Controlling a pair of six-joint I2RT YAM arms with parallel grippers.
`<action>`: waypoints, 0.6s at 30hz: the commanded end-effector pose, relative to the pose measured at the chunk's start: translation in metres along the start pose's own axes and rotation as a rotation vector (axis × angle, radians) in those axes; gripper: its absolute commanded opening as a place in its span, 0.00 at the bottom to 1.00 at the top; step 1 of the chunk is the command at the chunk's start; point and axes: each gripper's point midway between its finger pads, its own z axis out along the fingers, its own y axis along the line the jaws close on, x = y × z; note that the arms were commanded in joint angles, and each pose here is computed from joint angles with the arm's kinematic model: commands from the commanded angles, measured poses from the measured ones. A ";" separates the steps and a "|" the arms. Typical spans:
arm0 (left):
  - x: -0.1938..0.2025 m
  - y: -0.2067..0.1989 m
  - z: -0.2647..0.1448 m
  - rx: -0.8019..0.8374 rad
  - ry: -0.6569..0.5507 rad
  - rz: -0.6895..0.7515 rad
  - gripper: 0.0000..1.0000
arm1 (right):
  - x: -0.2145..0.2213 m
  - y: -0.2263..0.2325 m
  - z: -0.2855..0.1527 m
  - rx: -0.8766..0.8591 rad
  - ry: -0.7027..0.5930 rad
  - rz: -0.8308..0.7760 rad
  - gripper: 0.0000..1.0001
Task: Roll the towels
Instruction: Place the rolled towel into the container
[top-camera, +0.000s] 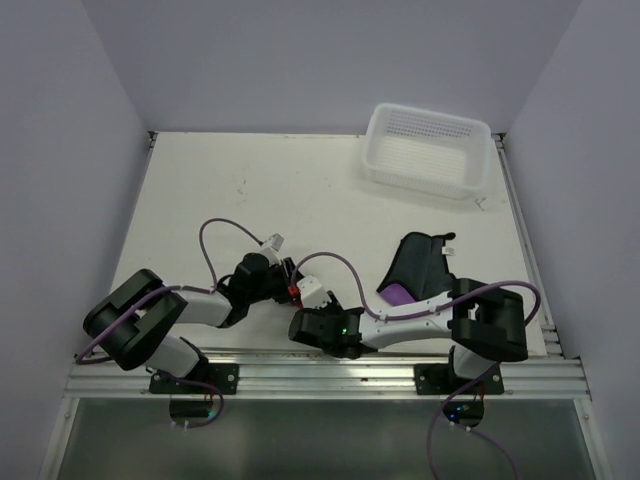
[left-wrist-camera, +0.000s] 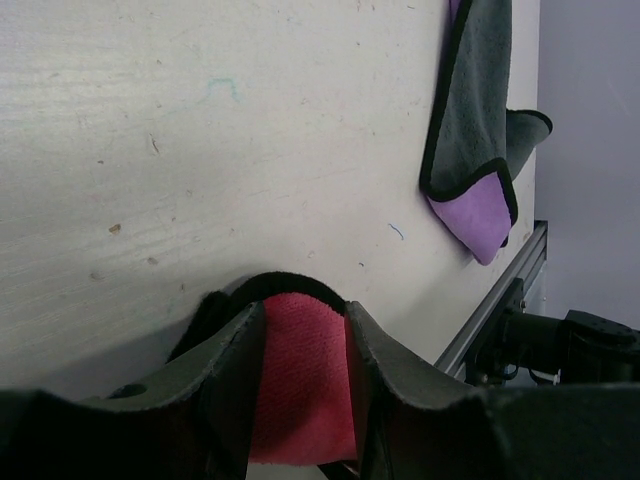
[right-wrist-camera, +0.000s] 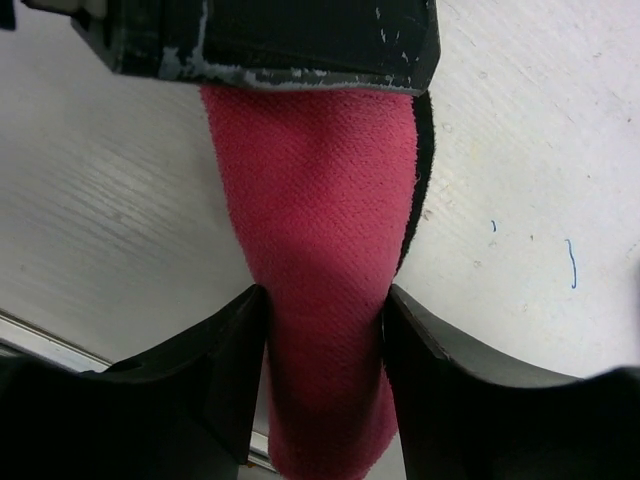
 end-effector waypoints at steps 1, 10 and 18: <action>0.010 0.007 0.002 -0.024 0.044 0.008 0.42 | -0.015 0.008 0.000 -0.074 -0.019 0.062 0.54; 0.011 0.006 0.002 -0.023 0.049 0.011 0.42 | -0.021 0.002 0.004 -0.088 -0.017 0.062 0.63; 0.011 0.005 0.003 -0.023 0.055 0.015 0.41 | -0.026 0.008 0.007 -0.124 -0.022 0.057 0.66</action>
